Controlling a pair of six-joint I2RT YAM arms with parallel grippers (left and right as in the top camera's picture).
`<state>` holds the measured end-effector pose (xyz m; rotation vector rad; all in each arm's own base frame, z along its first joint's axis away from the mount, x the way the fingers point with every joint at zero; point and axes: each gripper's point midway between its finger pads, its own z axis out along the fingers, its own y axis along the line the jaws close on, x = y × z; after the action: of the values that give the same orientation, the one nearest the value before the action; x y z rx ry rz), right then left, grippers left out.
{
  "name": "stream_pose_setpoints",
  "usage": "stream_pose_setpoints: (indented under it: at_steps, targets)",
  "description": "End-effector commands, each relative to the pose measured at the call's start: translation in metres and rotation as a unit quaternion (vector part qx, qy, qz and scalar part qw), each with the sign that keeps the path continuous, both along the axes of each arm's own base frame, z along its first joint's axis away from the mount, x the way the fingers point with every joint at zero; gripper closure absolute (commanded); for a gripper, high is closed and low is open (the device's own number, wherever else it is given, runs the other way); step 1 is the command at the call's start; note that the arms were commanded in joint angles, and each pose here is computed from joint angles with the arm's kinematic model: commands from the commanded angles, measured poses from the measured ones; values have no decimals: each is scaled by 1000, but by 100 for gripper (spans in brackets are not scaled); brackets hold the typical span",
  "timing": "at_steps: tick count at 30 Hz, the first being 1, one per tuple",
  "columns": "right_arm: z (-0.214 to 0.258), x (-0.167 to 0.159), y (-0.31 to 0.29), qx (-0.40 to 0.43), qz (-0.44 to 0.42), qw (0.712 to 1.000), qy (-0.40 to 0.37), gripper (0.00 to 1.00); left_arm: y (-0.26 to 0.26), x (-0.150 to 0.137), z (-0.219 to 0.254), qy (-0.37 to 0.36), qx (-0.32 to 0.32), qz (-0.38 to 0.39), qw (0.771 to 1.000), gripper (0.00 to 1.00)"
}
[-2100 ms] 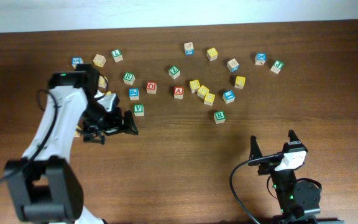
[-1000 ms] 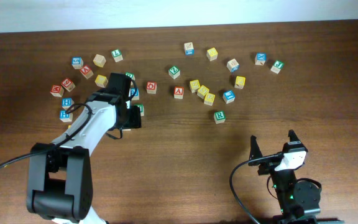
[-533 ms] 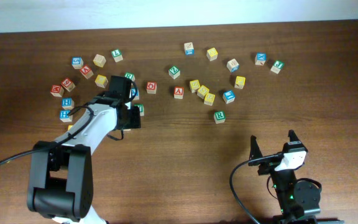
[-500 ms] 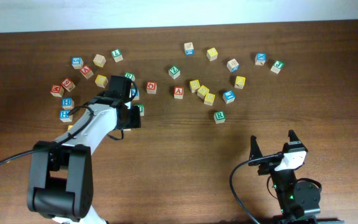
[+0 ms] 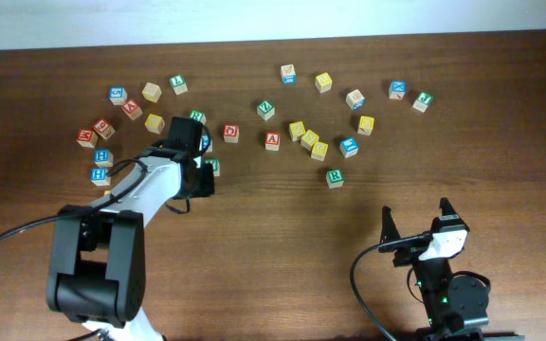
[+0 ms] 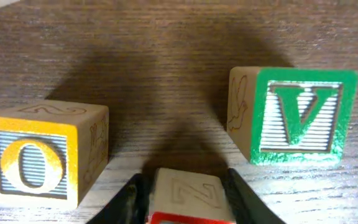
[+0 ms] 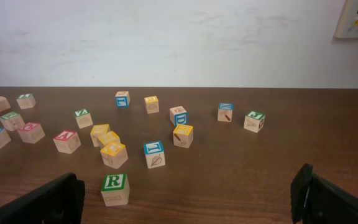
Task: Spell out ICRA
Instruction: 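Lower the left gripper over the red I block and grasp it, then carry the red I block toward the front and set it down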
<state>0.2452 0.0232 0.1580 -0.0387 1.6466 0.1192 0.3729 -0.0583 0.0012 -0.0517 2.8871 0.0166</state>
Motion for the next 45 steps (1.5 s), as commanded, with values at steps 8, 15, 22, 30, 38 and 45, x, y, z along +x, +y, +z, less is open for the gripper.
stream_pose_setpoints:
  at_steps: [8,15,22,30,38,45]
  targets:
    - [-3,0,-3,3,-8,1000,3,2,-3,7,5,5,-6,-2,1000,78]
    - [-3,0,-3,3,-8,1000,3,2,-29,9,57,17,-76,-19,997,80]
    - [-3,0,-3,3,-8,1000,3,2,-52,-15,168,-44,-161,-50,985,84]
    - [-3,0,-3,3,-8,1000,3,2,-67,-113,198,35,-173,-42,983,86]
    - [-3,0,-3,3,-8,1000,3,2,-107,-126,105,33,-134,-7,990,91]
    - [-3,0,-3,3,-8,1000,3,2,-91,-111,48,-19,-46,7,999,92]
